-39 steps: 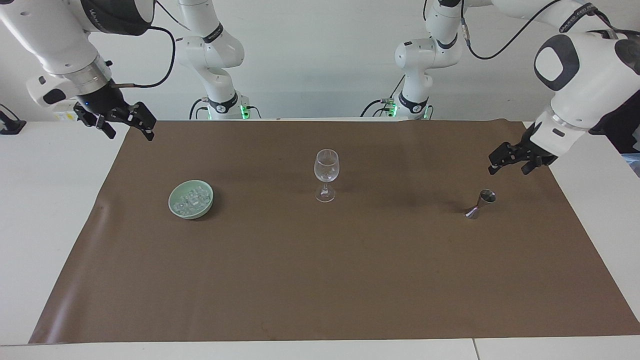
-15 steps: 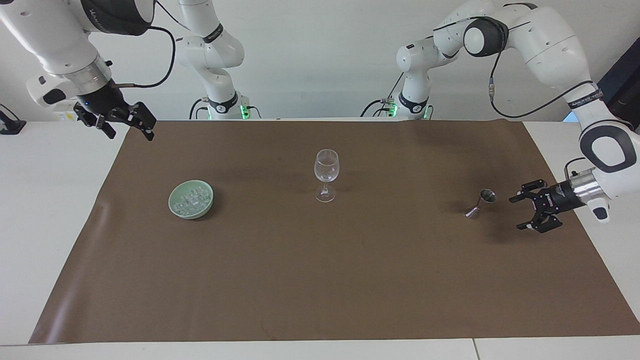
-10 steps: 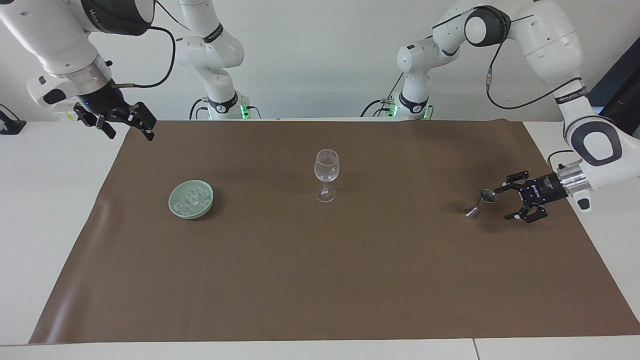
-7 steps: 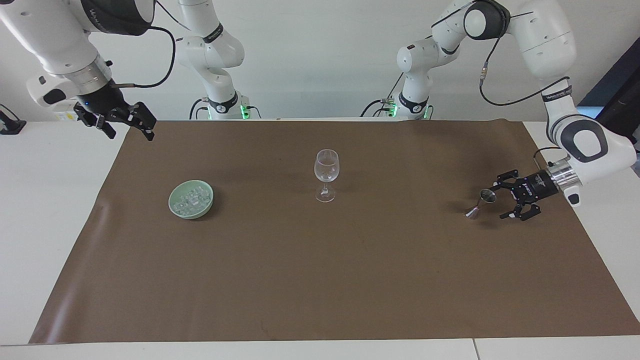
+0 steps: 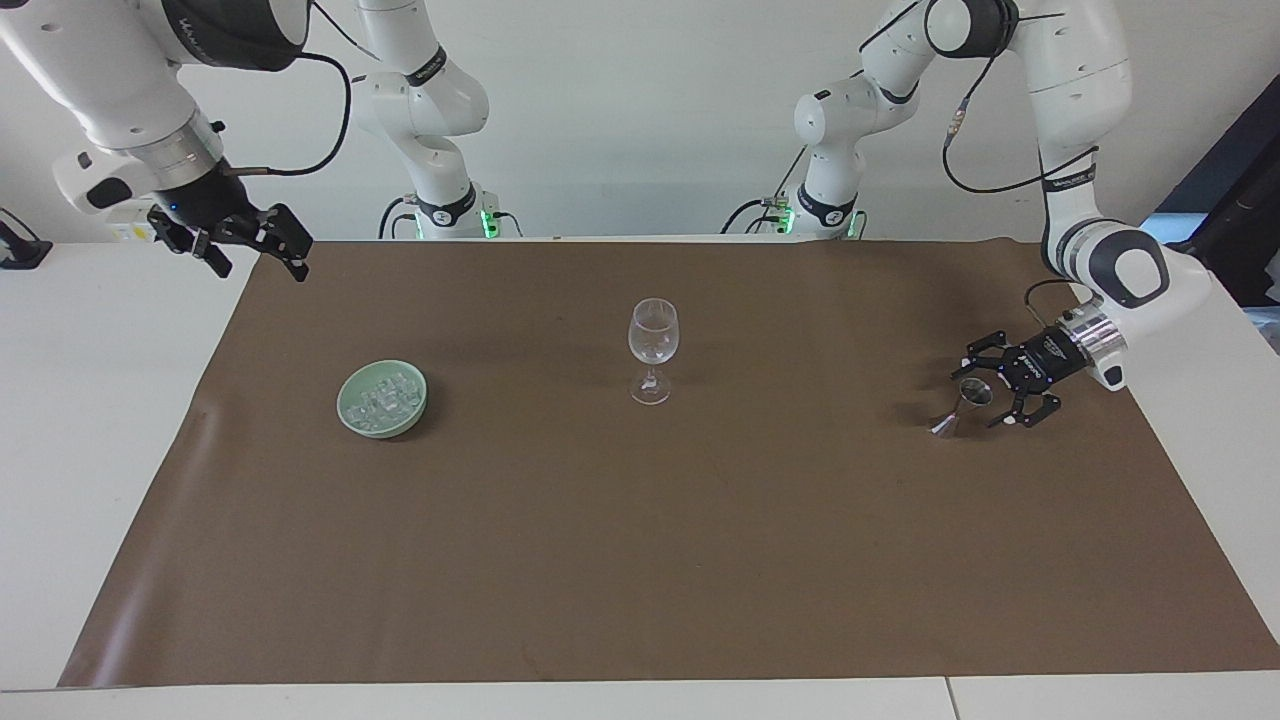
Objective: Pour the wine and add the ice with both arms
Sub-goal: 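Grasp the silver jigger with the left gripper and lift it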
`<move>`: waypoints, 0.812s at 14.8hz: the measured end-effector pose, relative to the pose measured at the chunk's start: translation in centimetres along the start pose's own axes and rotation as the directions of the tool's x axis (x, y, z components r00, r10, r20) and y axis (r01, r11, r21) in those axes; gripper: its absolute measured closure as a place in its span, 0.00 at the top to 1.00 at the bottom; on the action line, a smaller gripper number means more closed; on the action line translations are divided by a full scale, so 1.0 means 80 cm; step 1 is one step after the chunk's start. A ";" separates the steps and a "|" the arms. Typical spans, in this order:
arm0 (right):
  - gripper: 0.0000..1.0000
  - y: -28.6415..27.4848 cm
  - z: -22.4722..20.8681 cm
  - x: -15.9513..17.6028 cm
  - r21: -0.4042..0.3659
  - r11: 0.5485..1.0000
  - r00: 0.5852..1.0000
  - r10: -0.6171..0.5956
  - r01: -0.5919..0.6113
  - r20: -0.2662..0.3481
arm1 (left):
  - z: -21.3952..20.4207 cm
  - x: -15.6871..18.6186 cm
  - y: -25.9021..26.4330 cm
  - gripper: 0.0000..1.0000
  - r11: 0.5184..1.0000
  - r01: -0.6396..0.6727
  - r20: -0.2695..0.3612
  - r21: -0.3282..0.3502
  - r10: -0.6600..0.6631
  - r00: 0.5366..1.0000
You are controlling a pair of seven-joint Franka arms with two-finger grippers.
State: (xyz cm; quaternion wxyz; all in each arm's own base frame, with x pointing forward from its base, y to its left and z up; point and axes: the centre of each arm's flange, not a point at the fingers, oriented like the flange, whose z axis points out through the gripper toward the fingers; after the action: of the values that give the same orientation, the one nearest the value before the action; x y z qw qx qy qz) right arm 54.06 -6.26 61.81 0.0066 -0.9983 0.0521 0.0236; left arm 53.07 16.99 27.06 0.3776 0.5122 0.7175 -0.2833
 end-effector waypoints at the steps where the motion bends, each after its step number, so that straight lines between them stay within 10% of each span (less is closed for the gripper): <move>1: 1.00 0.000 0.000 0.000 0.000 1.000 1.000 0.000 0.000 0.000 | 0.004 0.001 -0.004 1.00 1.000 0.014 0.020 -0.021 -0.014 1.000; 12: 1.00 0.000 0.000 0.000 0.000 1.000 1.000 0.000 0.000 0.000 | 0.028 -0.003 -0.013 1.00 0.995 0.046 0.037 -0.090 -0.043 0.998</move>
State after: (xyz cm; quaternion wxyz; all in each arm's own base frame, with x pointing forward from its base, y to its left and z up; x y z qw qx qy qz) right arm 54.06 -6.26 61.81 0.0066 -0.9983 0.0521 0.0236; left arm 52.69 14.78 26.01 0.4065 0.4735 0.7341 -0.2677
